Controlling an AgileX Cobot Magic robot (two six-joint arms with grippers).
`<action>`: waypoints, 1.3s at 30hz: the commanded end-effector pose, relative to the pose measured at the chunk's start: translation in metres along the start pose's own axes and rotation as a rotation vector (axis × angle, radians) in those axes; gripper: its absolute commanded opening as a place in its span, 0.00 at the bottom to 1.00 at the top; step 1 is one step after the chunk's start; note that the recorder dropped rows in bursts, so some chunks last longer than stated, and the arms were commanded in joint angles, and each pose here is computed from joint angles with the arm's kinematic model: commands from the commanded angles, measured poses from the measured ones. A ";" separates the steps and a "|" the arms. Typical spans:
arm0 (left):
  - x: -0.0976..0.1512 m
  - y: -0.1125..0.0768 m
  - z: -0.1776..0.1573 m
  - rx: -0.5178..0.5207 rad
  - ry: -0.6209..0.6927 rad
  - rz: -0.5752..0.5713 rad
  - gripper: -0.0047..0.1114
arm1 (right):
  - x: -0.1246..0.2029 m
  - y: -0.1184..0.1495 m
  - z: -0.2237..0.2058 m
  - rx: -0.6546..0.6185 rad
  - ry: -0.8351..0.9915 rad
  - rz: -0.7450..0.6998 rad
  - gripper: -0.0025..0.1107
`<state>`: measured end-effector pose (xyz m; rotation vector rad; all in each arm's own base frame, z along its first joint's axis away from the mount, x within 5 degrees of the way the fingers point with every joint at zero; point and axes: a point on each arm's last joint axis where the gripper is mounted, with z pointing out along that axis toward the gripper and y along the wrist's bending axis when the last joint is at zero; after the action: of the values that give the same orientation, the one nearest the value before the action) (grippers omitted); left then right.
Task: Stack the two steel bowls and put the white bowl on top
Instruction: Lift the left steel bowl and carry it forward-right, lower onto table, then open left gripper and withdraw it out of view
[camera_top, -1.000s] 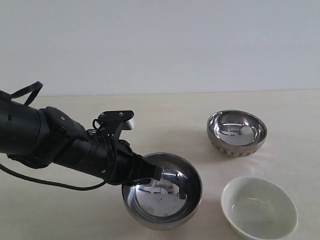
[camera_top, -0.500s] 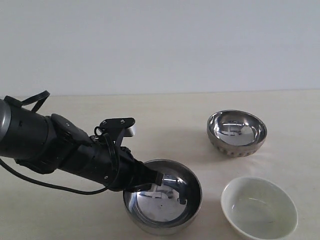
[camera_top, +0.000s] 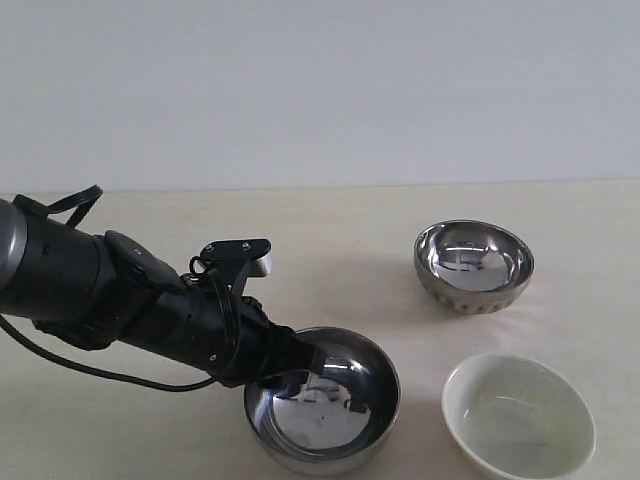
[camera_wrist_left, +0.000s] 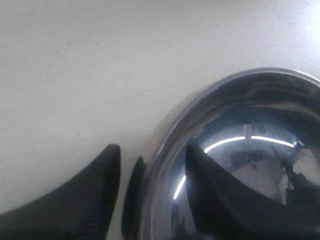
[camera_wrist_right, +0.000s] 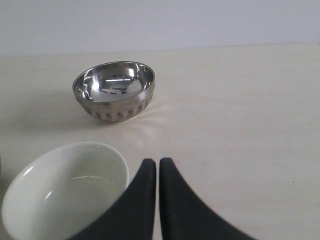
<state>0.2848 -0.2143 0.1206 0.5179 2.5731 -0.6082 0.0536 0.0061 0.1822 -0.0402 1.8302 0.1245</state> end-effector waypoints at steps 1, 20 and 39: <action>0.000 -0.001 0.000 -0.002 -0.004 0.000 0.42 | 0.000 0.000 0.000 0.005 -0.008 -0.005 0.02; -0.025 -0.017 -0.040 0.029 -0.138 0.070 0.42 | 0.000 0.000 0.000 0.005 -0.008 -0.005 0.02; -0.044 -0.041 -0.146 -0.004 -0.444 0.269 0.07 | 0.000 0.000 0.000 0.005 -0.008 -0.005 0.02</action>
<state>0.2607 -0.1930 0.2650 0.6466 2.0875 -0.5819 0.0535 0.0061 0.1823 -0.0402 1.8284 0.1246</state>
